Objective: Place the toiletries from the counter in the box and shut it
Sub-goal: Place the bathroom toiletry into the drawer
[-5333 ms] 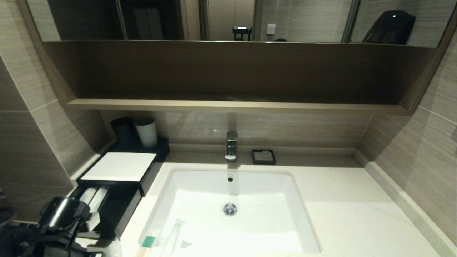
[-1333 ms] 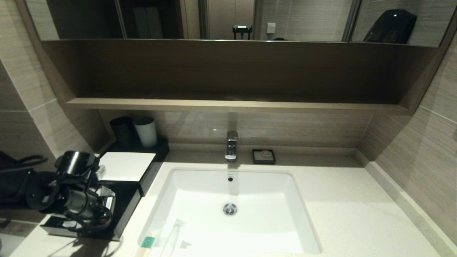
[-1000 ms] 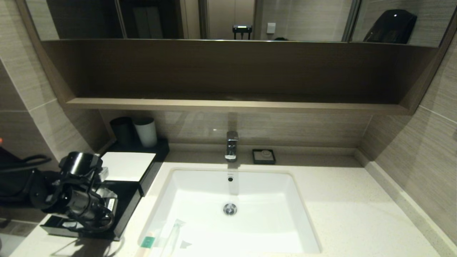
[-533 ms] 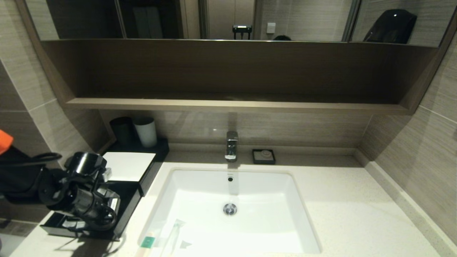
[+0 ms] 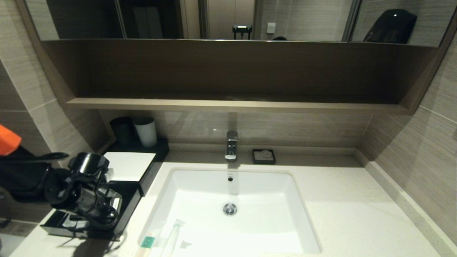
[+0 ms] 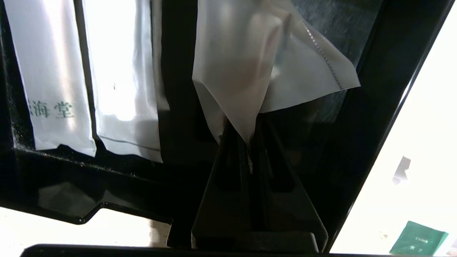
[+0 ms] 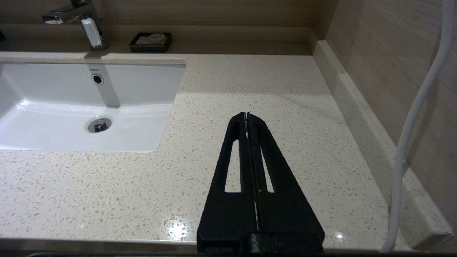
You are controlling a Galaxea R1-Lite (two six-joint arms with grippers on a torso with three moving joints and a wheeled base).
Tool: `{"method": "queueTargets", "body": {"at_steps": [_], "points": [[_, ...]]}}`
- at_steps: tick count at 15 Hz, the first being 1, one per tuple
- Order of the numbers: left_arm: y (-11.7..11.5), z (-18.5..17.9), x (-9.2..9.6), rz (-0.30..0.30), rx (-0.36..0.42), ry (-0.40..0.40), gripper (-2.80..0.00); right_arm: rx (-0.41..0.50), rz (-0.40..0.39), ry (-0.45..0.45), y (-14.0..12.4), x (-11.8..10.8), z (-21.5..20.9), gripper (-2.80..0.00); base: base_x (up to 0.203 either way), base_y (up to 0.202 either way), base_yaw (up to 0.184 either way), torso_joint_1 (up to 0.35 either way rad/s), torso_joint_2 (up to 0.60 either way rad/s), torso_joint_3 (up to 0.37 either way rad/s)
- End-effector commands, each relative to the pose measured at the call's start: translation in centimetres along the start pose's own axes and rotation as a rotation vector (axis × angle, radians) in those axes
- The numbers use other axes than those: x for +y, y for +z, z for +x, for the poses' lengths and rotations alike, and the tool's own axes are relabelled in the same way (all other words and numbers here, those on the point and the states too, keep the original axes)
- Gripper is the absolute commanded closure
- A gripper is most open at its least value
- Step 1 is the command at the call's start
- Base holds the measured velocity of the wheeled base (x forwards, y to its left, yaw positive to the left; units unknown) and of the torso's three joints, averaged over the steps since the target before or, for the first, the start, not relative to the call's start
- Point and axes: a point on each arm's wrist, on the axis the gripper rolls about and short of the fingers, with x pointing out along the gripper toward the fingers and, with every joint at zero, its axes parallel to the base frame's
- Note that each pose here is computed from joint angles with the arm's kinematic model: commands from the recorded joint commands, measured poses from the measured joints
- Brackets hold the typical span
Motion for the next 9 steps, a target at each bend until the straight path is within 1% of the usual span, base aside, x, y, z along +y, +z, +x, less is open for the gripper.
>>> {"method": "queueTargets", "body": {"at_steps": [1,4,5,9], "points": [[0.21,0.02,0.05,-0.004,-0.006,0.001,0.00,0.000,-0.001,0.000,0.00,0.00,0.00,0.00,0.000,0.000,0.000,0.000,0.00,0.000],[0.27,-0.03,0.06,-0.005,-0.009,0.000,0.00,-0.001,-0.001,0.000,0.04,0.00,-0.01,0.00,0.000,0.000,0.000,0.000,0.00,0.000],[0.38,-0.06,0.05,-0.006,-0.013,0.000,-2.80,0.000,0.000,0.001,0.00,0.00,-0.01,0.00,0.000,0.000,0.000,0.000,0.00,0.000],[0.79,-0.59,0.07,-0.013,-0.040,-0.002,-2.80,-0.001,0.000,0.000,0.04,0.00,-0.01,0.00,0.000,0.000,0.000,0.000,0.00,0.000]]}}
